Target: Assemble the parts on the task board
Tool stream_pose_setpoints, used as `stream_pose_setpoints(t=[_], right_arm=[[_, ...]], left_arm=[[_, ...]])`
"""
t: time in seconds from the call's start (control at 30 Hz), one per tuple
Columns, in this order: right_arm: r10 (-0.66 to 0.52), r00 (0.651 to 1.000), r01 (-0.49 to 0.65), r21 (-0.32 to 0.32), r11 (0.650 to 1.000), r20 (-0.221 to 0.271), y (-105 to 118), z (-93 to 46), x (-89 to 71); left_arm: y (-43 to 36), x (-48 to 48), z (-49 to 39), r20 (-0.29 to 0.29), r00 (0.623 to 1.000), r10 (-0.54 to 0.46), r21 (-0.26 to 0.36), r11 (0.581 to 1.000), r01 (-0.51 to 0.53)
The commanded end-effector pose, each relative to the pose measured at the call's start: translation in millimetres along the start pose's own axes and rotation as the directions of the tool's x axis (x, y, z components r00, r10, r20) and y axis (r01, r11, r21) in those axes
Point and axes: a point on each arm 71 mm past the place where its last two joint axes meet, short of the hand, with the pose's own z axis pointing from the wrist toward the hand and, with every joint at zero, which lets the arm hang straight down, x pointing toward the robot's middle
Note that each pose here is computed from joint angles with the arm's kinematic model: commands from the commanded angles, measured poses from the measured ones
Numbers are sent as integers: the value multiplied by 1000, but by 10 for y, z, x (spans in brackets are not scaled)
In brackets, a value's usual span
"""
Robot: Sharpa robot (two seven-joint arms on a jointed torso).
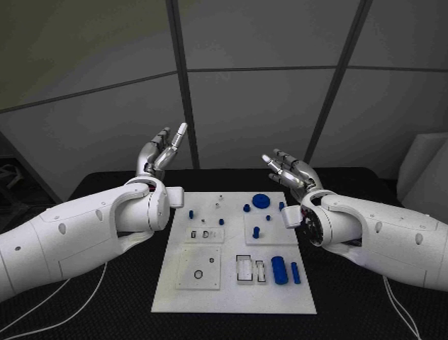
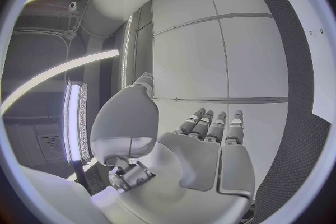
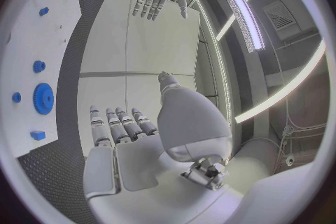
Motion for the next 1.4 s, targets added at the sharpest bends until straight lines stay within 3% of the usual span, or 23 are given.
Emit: stream_pose_setpoints(t=[0.03, 0.2, 0.23, 0.5, 0.77, 0.93, 1.2, 1.4], right_arm=[[-40, 984, 49, 50, 998, -176, -16, 39, 111], [-50, 978, 63, 60, 996, -205, -16, 66, 125], [-430, 899, 411, -182, 893, -83, 224, 152, -146], [-589, 808, 562, -262, 784, -30, 386, 229, -224], [-738, 675, 696, -315, 645, -20, 535, 280, -236], [-847, 530, 795, -326, 512, -37, 628, 308, -205], [-958, 277, 907, -310, 285, -71, 649, 306, -112], [-985, 143, 942, -291, 166, -98, 623, 301, -50]], left_arm=[[-32, 28, 4, -32, 999, -5, 35, 999, 6], [-32, 28, 4, -32, 999, -5, 35, 999, 6], [-48, -155, -22, -30, 999, -14, 22, 1000, 14], [-81, -214, -67, -45, 999, -22, 28, 999, 23], [-124, -281, -141, -62, 998, -22, 26, 999, 24], [-176, -298, -236, -93, 995, -22, 24, 999, 24], [-272, -224, -439, -160, 986, -49, 8, 999, 51], [-315, -153, -546, -197, 978, -67, -4, 998, 68]])
